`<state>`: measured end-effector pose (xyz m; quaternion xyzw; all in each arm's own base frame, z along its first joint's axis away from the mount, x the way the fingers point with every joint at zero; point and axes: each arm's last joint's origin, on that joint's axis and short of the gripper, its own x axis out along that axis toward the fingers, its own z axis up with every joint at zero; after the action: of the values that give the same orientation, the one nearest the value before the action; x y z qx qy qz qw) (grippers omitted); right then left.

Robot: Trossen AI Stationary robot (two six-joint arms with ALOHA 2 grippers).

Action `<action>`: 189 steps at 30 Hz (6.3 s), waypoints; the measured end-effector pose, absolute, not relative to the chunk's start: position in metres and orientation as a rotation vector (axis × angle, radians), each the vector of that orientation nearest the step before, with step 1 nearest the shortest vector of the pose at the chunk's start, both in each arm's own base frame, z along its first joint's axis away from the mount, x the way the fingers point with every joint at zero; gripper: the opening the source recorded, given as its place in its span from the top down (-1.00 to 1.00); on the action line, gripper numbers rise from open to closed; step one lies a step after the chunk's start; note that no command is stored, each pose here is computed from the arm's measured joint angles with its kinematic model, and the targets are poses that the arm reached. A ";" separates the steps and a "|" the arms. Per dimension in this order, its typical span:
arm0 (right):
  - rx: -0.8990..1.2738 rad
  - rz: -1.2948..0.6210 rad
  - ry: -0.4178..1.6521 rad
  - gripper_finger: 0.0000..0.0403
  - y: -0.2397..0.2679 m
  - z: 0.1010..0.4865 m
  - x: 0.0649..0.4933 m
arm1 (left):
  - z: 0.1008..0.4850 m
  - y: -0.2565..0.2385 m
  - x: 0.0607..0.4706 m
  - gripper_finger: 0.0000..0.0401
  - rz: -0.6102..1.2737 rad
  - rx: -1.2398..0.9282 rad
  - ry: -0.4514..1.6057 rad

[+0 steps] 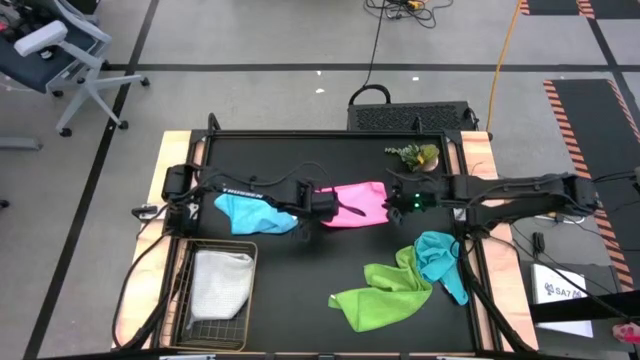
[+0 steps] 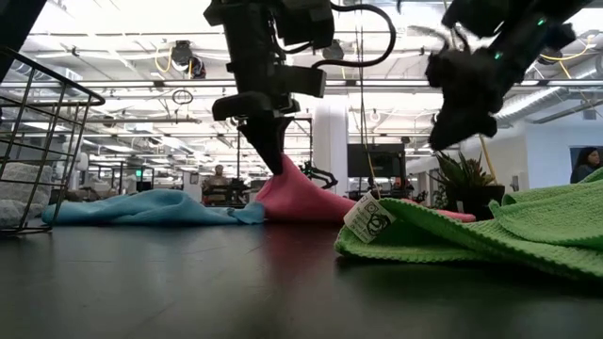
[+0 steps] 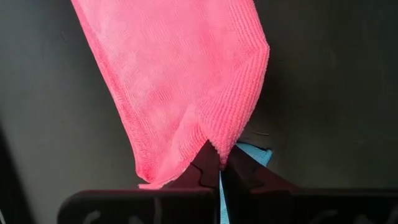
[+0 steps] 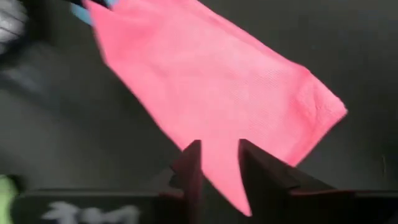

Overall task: Fold microfiber towels
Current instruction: Fold the pink microfiber cloth

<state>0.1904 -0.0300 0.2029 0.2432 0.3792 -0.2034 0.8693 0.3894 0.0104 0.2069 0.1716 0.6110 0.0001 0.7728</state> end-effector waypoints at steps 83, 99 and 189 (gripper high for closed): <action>0.578 -0.663 0.921 1.00 -0.085 0.137 0.221 | 0.213 0.021 0.424 1.00 -0.095 0.635 1.135; 0.604 -0.579 0.879 1.00 -0.051 0.116 0.251 | 0.213 0.018 0.425 1.00 -0.083 0.609 1.122; 1.005 -0.200 0.783 0.72 0.001 0.163 0.177 | 0.294 0.046 0.375 0.23 0.709 -0.062 1.145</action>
<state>0.1767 0.0011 0.1634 0.4684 0.3650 -0.0933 0.7992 0.3748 0.0462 0.2940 -0.0286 0.5303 0.3281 0.7812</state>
